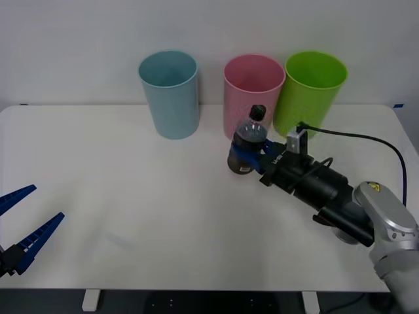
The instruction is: Grasp the object on the table and drop it into the matching bin: aluminum can to the light blue bin, PET bottle to the pink bin.
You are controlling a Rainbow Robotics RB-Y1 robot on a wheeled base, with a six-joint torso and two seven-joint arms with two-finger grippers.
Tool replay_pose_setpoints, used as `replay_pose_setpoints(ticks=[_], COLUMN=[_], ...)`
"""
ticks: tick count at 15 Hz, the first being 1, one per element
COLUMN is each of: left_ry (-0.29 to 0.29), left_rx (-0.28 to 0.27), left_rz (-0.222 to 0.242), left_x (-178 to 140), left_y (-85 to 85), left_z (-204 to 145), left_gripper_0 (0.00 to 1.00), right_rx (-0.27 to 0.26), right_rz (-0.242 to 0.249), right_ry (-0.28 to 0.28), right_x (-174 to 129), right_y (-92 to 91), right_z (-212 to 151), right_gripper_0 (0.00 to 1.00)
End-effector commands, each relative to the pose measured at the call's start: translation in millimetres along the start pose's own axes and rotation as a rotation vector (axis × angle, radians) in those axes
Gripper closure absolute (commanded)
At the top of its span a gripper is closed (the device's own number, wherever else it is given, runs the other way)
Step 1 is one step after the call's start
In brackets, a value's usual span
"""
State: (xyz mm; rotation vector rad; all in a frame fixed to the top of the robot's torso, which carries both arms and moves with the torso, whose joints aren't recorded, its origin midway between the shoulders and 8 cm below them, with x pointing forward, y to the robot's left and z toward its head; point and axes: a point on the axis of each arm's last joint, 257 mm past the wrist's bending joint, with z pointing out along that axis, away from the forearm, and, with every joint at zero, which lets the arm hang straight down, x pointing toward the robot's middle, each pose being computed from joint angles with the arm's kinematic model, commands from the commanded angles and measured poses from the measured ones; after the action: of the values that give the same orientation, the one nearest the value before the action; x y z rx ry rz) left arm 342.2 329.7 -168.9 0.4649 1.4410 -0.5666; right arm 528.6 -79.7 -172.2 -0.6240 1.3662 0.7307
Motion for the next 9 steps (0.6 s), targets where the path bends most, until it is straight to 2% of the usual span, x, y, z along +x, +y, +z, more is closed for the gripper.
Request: replay_pose_setpoints(ticks=[1,6,9], left_ry=[0.000,0.000,0.000], left_rx=[0.000,0.000,0.000], left_rz=[0.000,0.000,0.000], left_x=[0,0,0], left_y=[0.0,0.0,0.0], left_z=[0,0,0], left_gripper_0=[0.00,0.00,0.00], right_rx=[-0.010,-0.041,-0.048], right_rz=[0.040,0.087,0.049], right_ry=[-0.043,-0.112,-0.140], right_x=[-35,-98,-135], right_y=[-3.8,-7.0,-18.1], right_z=[-2,-6,4], right_gripper_0=[1.00,1.00,1.00])
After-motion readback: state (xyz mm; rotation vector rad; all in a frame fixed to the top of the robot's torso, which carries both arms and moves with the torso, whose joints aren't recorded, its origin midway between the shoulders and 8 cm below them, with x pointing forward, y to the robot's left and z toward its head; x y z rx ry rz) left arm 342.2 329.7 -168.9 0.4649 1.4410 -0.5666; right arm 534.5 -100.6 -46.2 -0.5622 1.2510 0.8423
